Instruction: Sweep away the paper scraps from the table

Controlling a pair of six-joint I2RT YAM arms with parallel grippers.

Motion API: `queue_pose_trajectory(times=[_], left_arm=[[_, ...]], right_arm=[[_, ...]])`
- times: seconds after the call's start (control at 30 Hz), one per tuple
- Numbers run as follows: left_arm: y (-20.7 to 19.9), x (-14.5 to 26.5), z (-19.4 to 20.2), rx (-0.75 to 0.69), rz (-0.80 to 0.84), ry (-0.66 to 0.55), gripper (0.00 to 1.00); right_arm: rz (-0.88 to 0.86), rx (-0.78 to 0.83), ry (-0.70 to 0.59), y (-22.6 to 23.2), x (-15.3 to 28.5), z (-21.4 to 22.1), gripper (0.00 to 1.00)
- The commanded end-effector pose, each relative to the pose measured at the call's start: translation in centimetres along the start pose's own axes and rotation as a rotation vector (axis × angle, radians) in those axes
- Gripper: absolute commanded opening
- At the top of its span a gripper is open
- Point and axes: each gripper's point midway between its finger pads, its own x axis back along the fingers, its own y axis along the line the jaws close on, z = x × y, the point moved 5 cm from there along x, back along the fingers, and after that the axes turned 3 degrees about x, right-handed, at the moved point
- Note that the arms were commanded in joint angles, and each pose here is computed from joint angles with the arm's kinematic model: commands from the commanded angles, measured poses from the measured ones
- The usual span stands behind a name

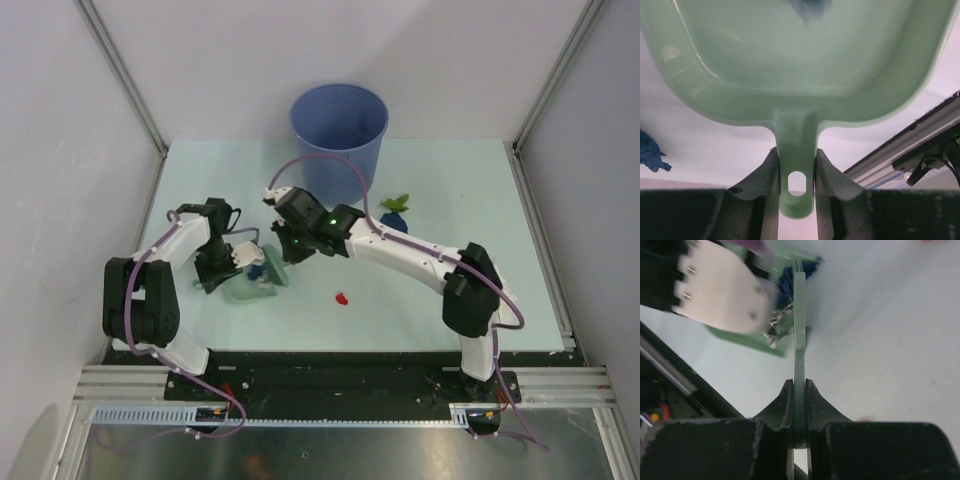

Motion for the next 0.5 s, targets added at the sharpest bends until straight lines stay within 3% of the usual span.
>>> queue_pose_trajectory(times=[0.0,0.2,0.47], left_arm=[[0.7,0.3,-1.6,0.013,0.012,-0.075,0.0],[0.2,0.3,-2.2,0.008,0.035,-0.138,0.0],[1.3,1.7,-4.1,0.117,0.028,-0.328,0.0]], right_arm=[[-0.218,-0.028,-0.111,4.4,-2.2,-3.9,0.0],[-0.222,-0.006,-0.177,4.7,0.7,-5.7,0.0],[0.104,0.035,-0.365,0.4,9.7,-7.7,0.0]])
